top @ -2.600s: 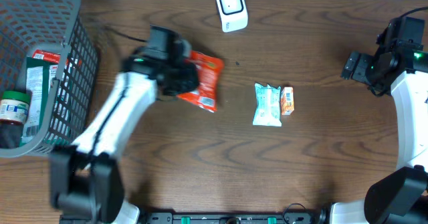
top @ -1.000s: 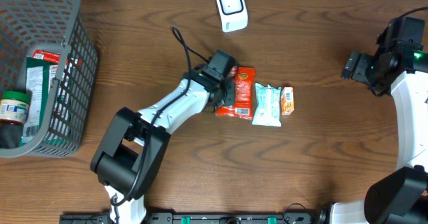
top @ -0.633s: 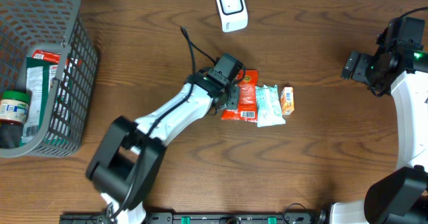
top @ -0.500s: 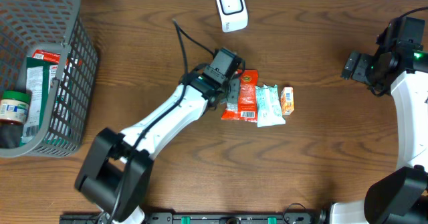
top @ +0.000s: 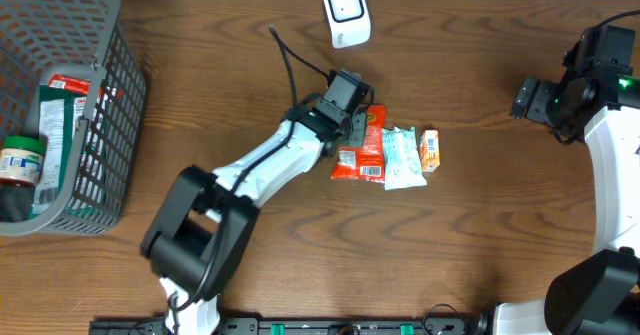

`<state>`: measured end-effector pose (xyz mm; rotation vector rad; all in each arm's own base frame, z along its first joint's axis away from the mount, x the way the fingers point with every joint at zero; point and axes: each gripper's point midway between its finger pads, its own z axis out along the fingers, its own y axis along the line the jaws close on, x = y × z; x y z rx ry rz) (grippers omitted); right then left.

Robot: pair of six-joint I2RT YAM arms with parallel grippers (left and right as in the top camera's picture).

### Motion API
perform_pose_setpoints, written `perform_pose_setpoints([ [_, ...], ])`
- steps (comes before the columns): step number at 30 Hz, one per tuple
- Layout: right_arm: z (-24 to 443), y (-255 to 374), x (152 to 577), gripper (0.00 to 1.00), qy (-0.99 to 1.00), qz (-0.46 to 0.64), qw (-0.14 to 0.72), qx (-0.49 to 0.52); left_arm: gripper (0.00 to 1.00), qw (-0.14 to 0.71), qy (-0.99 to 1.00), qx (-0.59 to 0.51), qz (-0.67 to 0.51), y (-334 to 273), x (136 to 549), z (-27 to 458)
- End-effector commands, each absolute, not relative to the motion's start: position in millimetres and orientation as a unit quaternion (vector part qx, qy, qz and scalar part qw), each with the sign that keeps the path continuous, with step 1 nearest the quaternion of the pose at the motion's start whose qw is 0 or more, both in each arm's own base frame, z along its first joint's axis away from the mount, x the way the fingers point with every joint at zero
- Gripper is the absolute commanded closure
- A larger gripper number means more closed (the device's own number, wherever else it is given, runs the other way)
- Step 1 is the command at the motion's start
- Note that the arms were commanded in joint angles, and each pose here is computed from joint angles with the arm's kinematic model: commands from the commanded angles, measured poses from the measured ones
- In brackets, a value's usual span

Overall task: Scan the item barcode
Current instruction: 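Lower the red bag left of the wet-wipe pack and open the left gripper, then withdraw the left arm back to the basket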

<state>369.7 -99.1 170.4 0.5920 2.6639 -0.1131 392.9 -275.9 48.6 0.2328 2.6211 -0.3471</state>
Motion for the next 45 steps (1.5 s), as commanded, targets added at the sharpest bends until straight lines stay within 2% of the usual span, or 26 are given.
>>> perform_pose_setpoints([
  [1, 174, -100, 371, 0.01, 0.954, -0.043, 0.209, 0.213, 0.92, 0.230, 0.962, 0.087, -0.117, -281, 391, 30],
  [4, 174, -100, 371, 0.01, 0.954, -0.043, 0.209, 0.213, 0.92, 0.230, 0.962, 0.094, -0.115, -282, 391, 26],
  [7, 174, -100, 371, 0.01, 0.954, -0.043, 0.209, 0.213, 0.92, 0.252, 0.954, 0.106, -0.121, -285, 397, 43],
  [17, 174, -100, 371, 0.01, 0.954, -0.043, 0.209, 0.213, 0.92, 0.312, 0.934, 0.092, -0.149, -274, 402, 137],
  [23, 174, -100, 371, 0.01, 0.954, -0.043, 0.209, 0.213, 0.92, 0.301, 0.946, 0.056, -0.107, -206, 415, 224],
  [27, 174, -100, 371, 0.01, 0.954, -0.043, 0.209, 0.213, 0.85, 0.307, 0.951, -0.003, -0.040, -127, 420, 278],
  [29, 174, -100, 371, 0.01, 0.954, -0.043, 0.209, 0.213, 0.85, 0.314, 0.948, -0.050, 0.002, -80, 420, 296],
  [30, 174, -100, 371, 0.01, 0.954, -0.043, 0.209, 0.213, 0.83, 0.316, 0.946, -0.074, 0.018, -57, 420, 304],
  [32, 174, -100, 371, 0.01, 0.954, -0.043, 0.209, 0.213, 0.57, 0.321, 0.939, -0.121, 0.041, -15, 417, 313],
  [36, 174, -100, 371, 0.01, 0.954, -0.043, 0.209, 0.213, 0.40, 0.316, 0.921, -0.215, 0.073, 69, 407, 317],
  [39, 174, -100, 371, 0.01, 0.954, -0.043, 0.209, 0.213, 0.33, 0.301, 0.907, -0.278, 0.096, 124, 391, 312],
  [45, 174, -100, 371, 0.01, 0.954, -0.043, 0.209, 0.213, 0.30, 0.251, 0.885, -0.368, 0.136, 215, 348, 287],
])
